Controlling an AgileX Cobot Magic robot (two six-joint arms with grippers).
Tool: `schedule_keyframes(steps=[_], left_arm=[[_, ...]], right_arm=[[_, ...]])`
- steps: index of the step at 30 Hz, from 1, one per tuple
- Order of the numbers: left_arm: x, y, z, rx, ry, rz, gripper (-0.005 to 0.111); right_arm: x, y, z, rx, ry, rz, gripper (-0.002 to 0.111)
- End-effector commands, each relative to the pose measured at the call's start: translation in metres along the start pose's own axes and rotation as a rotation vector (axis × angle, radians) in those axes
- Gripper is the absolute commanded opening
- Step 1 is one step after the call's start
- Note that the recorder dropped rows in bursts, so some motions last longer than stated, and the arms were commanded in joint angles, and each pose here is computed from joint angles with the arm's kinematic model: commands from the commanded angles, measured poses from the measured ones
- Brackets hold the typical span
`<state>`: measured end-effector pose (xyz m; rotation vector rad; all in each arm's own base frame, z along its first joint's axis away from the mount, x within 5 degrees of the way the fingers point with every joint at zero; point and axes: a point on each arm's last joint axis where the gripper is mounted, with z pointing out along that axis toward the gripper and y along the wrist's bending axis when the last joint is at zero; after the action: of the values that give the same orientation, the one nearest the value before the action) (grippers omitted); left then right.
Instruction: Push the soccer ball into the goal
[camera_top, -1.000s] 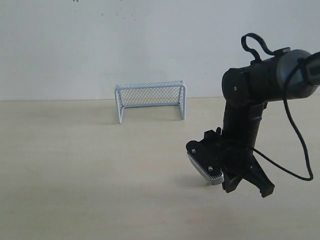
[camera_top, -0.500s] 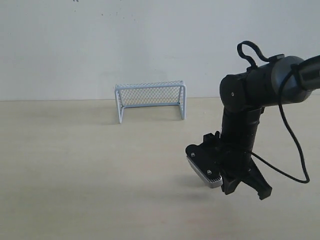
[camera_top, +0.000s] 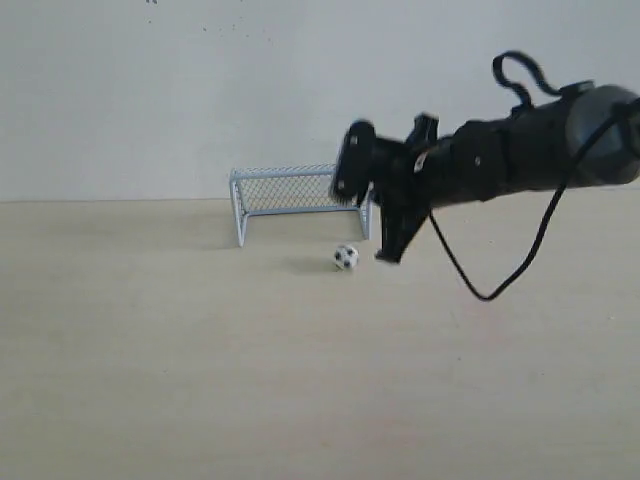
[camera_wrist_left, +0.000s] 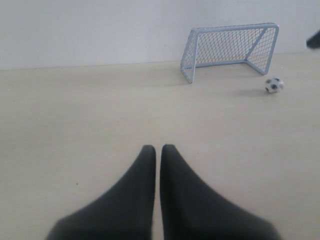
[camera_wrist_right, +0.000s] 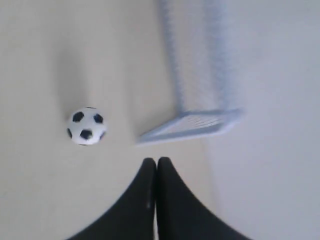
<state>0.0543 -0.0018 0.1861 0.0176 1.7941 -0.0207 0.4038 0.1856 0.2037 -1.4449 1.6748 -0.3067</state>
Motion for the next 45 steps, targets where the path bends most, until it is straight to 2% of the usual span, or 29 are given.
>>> schedule_keyframes(steps=[1, 3, 5, 7, 10, 19, 23, 37, 45], left_arm=[[0.001, 0.0, 0.0, -0.004, -0.003, 0.008, 0.004], [0.001, 0.0, 0.0, -0.004, -0.003, 0.008, 0.004], [0.001, 0.0, 0.0, -0.004, -0.003, 0.008, 0.004], [0.001, 0.0, 0.0, -0.004, -0.003, 0.008, 0.004], [0.001, 0.0, 0.0, -0.004, -0.003, 0.008, 0.004], [0.001, 0.0, 0.0, -0.004, -0.003, 0.008, 0.004], [0.001, 0.0, 0.0, -0.004, -0.003, 0.008, 0.004], [0.001, 0.0, 0.0, -0.004, -0.003, 0.008, 0.004], [0.001, 0.0, 0.0, -0.004, -0.003, 0.008, 0.004]], right_arm=[[-0.027, -0.044, -0.047, 0.233, -0.146, 0.045, 0.0], [-0.032, -0.05, -0.059, 0.25, -0.165, 0.083, 0.0], [-0.034, -0.053, -0.069, 0.233, -0.173, 0.18, 0.0], [-0.034, -0.052, -0.074, 0.185, -0.169, 0.325, 0.0], [-0.033, -0.048, -0.08, 0.118, -0.144, 0.46, 0.0], [-0.027, -0.032, -0.087, -0.071, -0.002, 0.544, 0.0], [-0.023, -0.027, -0.089, -0.116, 0.065, 0.596, 0.0], [0.009, -0.015, -0.104, -0.111, 0.479, 0.753, 0.0], [0.022, 0.008, -0.153, -0.005, 0.353, 0.91, 0.0]])
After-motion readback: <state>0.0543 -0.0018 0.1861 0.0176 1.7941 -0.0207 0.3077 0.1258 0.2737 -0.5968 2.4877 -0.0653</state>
